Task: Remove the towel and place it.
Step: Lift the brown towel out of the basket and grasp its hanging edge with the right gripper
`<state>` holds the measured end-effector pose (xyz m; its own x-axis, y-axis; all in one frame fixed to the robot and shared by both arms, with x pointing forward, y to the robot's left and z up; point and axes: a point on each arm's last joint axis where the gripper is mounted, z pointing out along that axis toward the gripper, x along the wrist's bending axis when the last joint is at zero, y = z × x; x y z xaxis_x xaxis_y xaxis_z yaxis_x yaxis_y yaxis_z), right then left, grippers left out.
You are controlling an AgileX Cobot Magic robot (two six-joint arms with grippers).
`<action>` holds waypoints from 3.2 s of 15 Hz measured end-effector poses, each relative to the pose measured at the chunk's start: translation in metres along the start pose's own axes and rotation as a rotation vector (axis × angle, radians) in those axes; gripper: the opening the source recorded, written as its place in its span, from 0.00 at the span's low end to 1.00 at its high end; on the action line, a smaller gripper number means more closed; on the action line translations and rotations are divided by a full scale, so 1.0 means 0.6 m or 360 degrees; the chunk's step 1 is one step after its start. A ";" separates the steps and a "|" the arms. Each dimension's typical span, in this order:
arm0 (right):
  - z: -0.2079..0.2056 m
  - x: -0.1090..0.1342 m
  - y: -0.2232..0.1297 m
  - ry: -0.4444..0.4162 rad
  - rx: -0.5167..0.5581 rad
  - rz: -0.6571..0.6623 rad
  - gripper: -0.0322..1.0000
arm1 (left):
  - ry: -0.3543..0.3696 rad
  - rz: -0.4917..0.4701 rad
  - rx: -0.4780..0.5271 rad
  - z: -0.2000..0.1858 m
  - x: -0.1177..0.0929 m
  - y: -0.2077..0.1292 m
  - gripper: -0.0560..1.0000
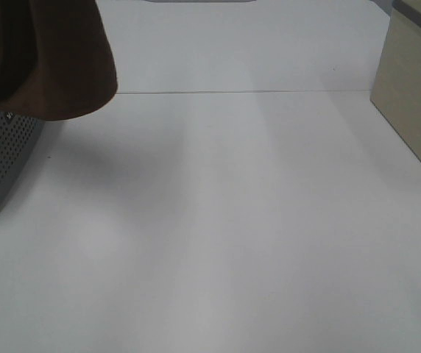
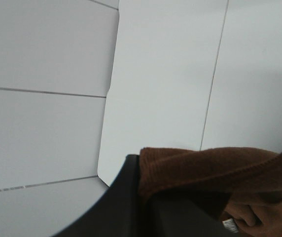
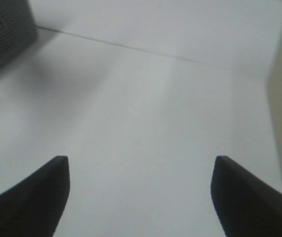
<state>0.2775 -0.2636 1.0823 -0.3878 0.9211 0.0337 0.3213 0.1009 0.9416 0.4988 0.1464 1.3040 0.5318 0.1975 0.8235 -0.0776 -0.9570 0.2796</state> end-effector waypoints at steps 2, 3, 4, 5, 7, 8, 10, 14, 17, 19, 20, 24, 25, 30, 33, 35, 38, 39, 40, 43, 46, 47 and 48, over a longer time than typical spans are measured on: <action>0.048 -0.001 0.036 0.0264 -0.0109 -0.0086 0.76 | -0.0029 0.0165 -0.0095 -0.010 -0.016 0.030 0.05; 0.078 -0.003 0.048 0.0407 -0.0133 -0.0127 0.76 | -0.0042 0.0230 -0.0141 -0.015 -0.024 0.044 0.05; 0.122 -0.009 0.057 0.0604 -0.0151 -0.0213 0.76 | -0.0064 0.0323 -0.0211 -0.022 -0.035 0.062 0.05; 0.152 -0.012 0.064 0.0751 -0.0189 -0.0238 0.76 | -0.0078 0.0372 -0.0252 -0.027 -0.042 0.072 0.05; 0.201 -0.020 0.074 0.1007 -0.0238 -0.0245 0.76 | -0.0068 0.0435 -0.0310 -0.032 -0.047 0.084 0.05; 0.229 -0.028 0.080 0.1109 -0.0233 -0.0250 0.76 | -0.0040 0.0447 -0.0342 -0.033 -0.047 0.090 0.05; 0.277 -0.045 0.089 0.1235 -0.0209 -0.0207 0.75 | 0.0013 0.0451 -0.0427 -0.029 -0.049 0.108 0.05; 0.347 -0.041 0.099 0.1376 -0.0147 -0.0168 0.75 | 0.0048 0.0480 -0.0494 -0.010 -0.054 0.128 0.05; 0.402 -0.005 0.110 0.1483 -0.0075 -0.0172 0.75 | 0.0059 0.0505 -0.0506 0.006 -0.058 0.138 0.05; 0.429 0.017 0.113 0.1563 -0.0044 -0.0187 0.75 | 0.0079 0.0502 -0.0523 0.008 -0.057 0.141 0.05; 0.436 0.036 0.110 0.1627 -0.0018 -0.0218 0.75 | 0.0081 0.0502 -0.0525 0.008 -0.057 0.141 0.05; 0.452 0.088 0.080 0.1741 0.0159 -0.0313 0.75 | 0.0120 0.0505 -0.0511 0.015 -0.055 0.144 0.05; 0.452 0.086 0.075 0.1739 0.0214 -0.0335 0.75 | 0.0133 0.0496 -0.0488 0.017 -0.054 0.143 0.05; 0.447 0.083 0.072 0.1701 0.0306 -0.0376 0.57 | 0.0157 0.0424 -0.0419 0.027 -0.052 0.141 0.05; 0.455 0.079 0.072 0.1601 0.0331 -0.0330 0.34 | 0.0154 0.0402 -0.0420 0.027 -0.052 0.141 0.05; 0.456 0.078 0.073 0.1587 0.0335 -0.0311 0.24 | 0.0154 0.0388 -0.0419 0.027 -0.052 0.141 0.05; 0.449 0.084 0.076 0.1675 0.0333 -0.0248 0.19 | 0.0159 0.0387 -0.0413 0.028 -0.052 0.141 0.05; 0.446 0.086 0.077 0.1709 0.0328 -0.0216 0.19 | 0.0159 0.0387 -0.0413 0.028 -0.052 0.141 0.05; 0.444 0.087 0.079 0.1734 0.0324 -0.0183 0.19 | 0.0160 0.0386 -0.0412 0.028 -0.052 0.141 0.05; 0.435 0.092 0.081 0.1832 0.0321 -0.0153 0.05 | 0.0149 0.0352 -0.0408 0.028 -0.052 0.140 0.05; 0.435 0.092 0.083 0.1832 0.0368 -0.0053 0.04 | 0.0065 0.0357 -0.0338 0.031 -0.060 0.133 0.05; 0.438 0.091 0.083 0.1788 0.0406 0.0017 0.04 | 0.0038 0.0355 -0.0316 0.034 -0.063 0.132 0.05; 0.443 0.088 0.082 0.1714 0.0468 0.0112 0.04 | 0.0019 0.0328 -0.0308 0.036 -0.065 0.132 0.05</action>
<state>0.5022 -0.1099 1.0415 -0.8607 0.1366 0.4905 0.5086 0.2776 0.8151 0.4903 0.0581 1.2835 0.4781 0.0066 0.8783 -0.3430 -0.9192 0.1937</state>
